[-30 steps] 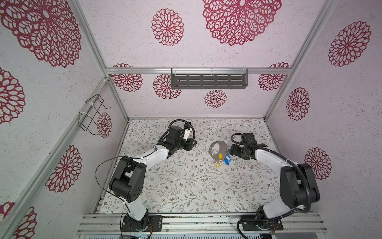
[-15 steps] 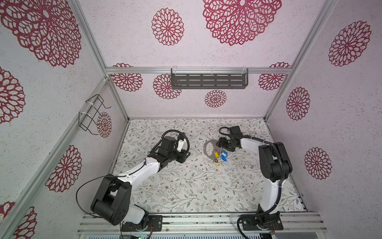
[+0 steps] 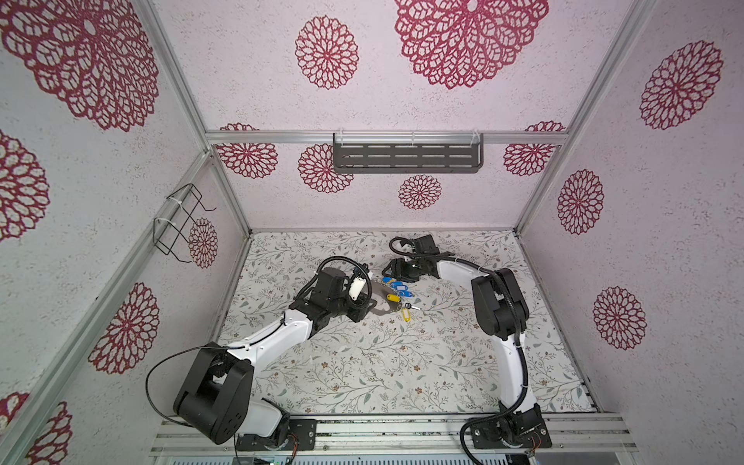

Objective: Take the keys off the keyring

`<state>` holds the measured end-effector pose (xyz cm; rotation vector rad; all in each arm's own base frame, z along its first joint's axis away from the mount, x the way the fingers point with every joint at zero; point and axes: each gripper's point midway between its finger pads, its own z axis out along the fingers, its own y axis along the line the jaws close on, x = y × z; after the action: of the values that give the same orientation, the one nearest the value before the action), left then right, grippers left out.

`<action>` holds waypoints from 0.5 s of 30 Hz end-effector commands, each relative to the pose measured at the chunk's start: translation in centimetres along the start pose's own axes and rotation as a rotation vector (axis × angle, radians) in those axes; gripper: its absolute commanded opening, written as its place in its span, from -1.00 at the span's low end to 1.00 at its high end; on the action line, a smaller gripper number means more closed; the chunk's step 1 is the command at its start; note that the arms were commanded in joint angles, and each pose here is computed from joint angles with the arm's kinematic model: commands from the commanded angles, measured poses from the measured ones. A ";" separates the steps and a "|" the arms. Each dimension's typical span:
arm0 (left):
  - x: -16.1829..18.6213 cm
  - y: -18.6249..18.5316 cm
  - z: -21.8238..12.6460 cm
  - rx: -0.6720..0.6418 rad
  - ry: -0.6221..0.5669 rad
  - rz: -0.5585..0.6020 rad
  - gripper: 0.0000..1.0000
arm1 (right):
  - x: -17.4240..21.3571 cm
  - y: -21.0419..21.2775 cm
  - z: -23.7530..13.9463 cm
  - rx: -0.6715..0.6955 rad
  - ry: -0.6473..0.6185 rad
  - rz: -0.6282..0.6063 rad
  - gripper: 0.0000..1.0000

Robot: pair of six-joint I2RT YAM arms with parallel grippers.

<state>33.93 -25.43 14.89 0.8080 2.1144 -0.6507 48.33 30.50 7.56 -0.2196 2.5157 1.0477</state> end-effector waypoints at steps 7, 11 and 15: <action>-2.0 0.8 7.2 0.160 0.249 0.171 -0.33 | -0.6 -0.9 -14.5 0.079 -0.256 0.004 0.13; -0.4 0.8 10.0 0.215 0.358 0.161 -0.39 | 3.4 -2.1 -16.3 0.144 -0.252 0.016 -0.06; -0.1 1.0 11.8 0.206 0.405 0.119 -0.43 | 5.8 -3.3 -17.7 0.196 -0.265 0.033 -0.15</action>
<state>41.84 -32.30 8.38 1.1985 2.2968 -0.6667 39.39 16.87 14.53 0.0067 2.3713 0.8463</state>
